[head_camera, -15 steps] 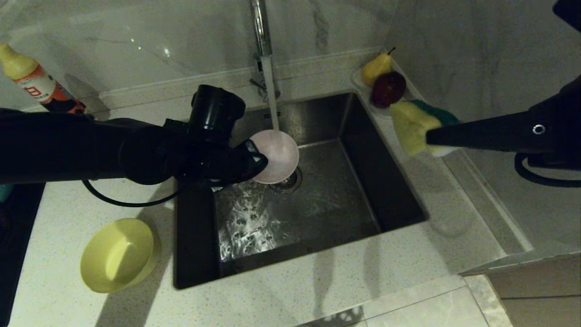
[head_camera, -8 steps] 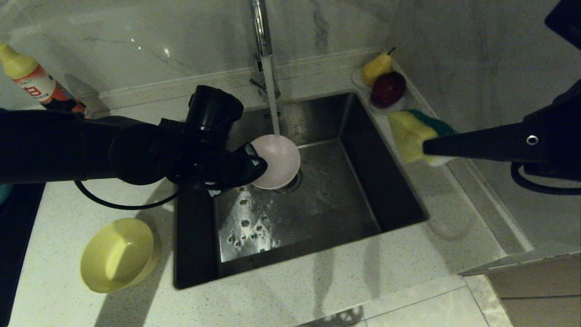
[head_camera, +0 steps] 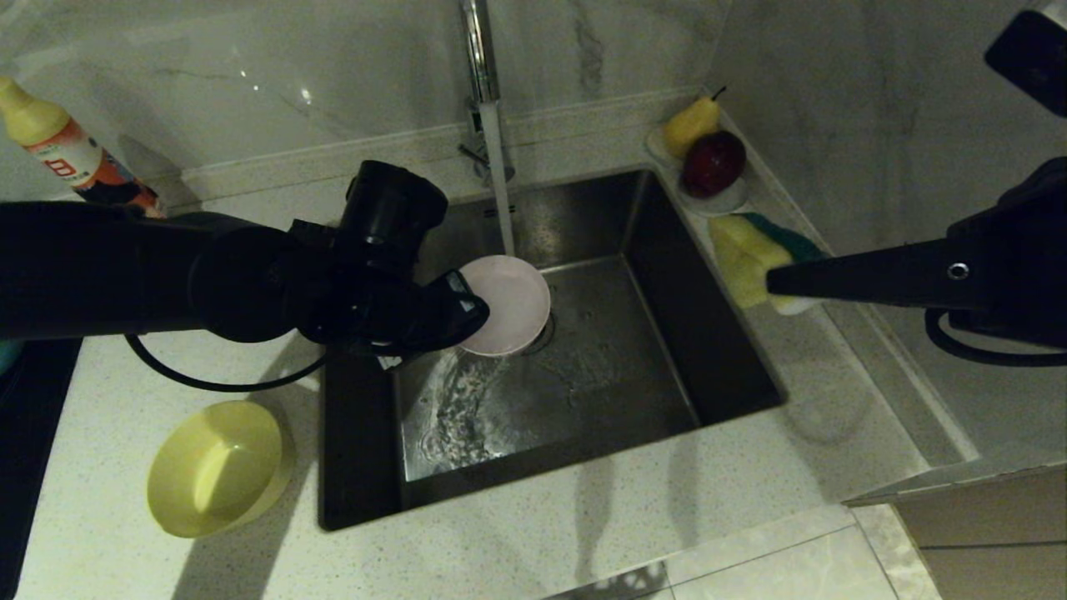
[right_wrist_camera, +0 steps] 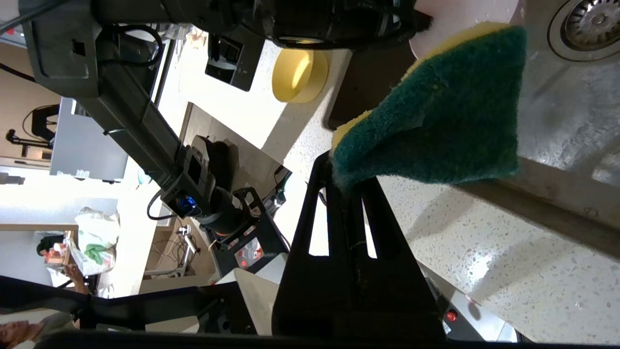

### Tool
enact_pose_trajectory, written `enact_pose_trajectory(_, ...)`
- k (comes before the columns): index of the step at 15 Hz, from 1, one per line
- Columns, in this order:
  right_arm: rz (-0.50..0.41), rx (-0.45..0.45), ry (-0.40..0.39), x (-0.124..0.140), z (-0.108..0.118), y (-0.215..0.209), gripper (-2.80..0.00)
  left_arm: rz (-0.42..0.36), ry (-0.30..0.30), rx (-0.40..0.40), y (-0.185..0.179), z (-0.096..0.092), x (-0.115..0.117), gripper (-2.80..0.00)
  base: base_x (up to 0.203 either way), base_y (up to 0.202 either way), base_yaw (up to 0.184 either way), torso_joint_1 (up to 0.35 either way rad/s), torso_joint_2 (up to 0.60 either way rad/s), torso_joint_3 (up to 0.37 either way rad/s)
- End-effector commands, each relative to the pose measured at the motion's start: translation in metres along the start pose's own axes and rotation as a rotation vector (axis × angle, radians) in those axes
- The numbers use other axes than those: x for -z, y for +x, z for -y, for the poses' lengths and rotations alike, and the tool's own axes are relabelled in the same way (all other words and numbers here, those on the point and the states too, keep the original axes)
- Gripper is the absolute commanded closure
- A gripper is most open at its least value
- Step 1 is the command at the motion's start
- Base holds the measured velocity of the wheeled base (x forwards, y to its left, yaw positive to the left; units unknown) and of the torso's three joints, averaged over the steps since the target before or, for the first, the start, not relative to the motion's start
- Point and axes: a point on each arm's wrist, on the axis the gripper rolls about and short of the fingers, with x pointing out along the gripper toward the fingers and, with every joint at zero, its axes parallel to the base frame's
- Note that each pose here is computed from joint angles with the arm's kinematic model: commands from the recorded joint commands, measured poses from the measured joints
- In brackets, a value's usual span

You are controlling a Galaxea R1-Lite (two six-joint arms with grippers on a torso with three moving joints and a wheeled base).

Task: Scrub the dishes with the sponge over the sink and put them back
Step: Rinse the bowl

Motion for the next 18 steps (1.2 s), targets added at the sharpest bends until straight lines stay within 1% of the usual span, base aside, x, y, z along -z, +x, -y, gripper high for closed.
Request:
enact_pose_trajectory(1,-0.006,-0.001,0.003,0.002,0.0,0.0,0.0,0.064,-0.008,-0.018,-0.011,0.0,-0.005,0.0,0.0,0.0,0.0,0.0,0.0,0.0)
enact_pose_trajectory(3,0.0,-0.004,0.001,0.001,-0.001,-0.002,0.0,0.153,0.006,-0.078,-0.014,0.0,-0.01,0.0,0.0,0.0,0.0,0.0,0.0,0.0)
enact_pose_trajectory(4,0.002,-0.006,0.0,0.002,-0.002,-0.004,0.0,0.167,0.017,-0.077,-0.017,0.0,-0.012,0.0,0.0,0.0,0.0,0.0,0.0,0.0)
enact_pose_trajectory(5,0.002,-0.006,0.0,0.002,-0.002,-0.005,0.0,0.191,0.013,-0.064,-0.024,0.001,-0.015,0.0,0.0,0.0,0.0,0.0,0.0,0.0)
enact_pose_trajectory(6,0.0,-0.006,0.001,0.003,-0.002,-0.005,0.0,0.241,-0.001,-0.055,-0.026,0.002,-0.02,0.0,0.0,0.0,0.0,0.0,0.0,0.0)
enact_pose_trajectory(7,-0.003,-0.005,0.003,0.004,-0.002,-0.005,0.0,0.266,0.0,-0.057,-0.028,0.002,-0.022,0.0,0.0,0.0,0.0,0.0,0.0,0.0)
enact_pose_trajectory(8,-0.004,-0.004,0.003,0.005,-0.002,-0.005,0.0,0.341,0.006,-0.069,-0.03,0.003,-0.026,0.0,0.0,0.0,0.0,0.0,0.0,0.0)
enact_pose_trajectory(10,-0.004,-0.004,0.003,0.006,-0.002,-0.006,0.0,0.437,0.034,-0.034,-0.046,0.004,-0.033,0.0,0.0,0.0,0.0,0.0,0.0,0.0)
enact_pose_trajectory(12,-0.008,-0.003,0.005,0.007,-0.001,-0.006,0.0,0.526,0.087,0.011,-0.058,0.002,-0.039,0.0,0.0,0.0,0.0,0.0,0.0,0.0)
enact_pose_trajectory(13,-0.008,-0.003,0.005,0.007,-0.002,-0.006,0.0,0.584,0.11,0.039,-0.062,0.002,-0.042,0.0,0.0,0.0,0.0,0.0,0.0,0.0)
enact_pose_trajectory(14,-0.006,-0.004,0.004,0.007,-0.002,-0.007,0.0,0.63,0.145,0.053,-0.067,-0.001,-0.042,0.0,0.0,0.0,0.0,0.0,0.0,0.0)
enact_pose_trajectory(15,-0.004,-0.004,0.003,0.007,-0.003,-0.008,0.0,0.674,0.165,0.074,-0.077,-0.005,-0.042,0.0,0.0,0.0,0.0,0.0,0.0,0.0)
enact_pose_trajectory(18,-0.005,-0.004,0.017,0.008,-0.003,-0.009,0.0,0.779,0.211,0.139,-0.099,-0.011,-0.046,0.0,0.0,0.0,0.0,0.0,0.0,0.0)
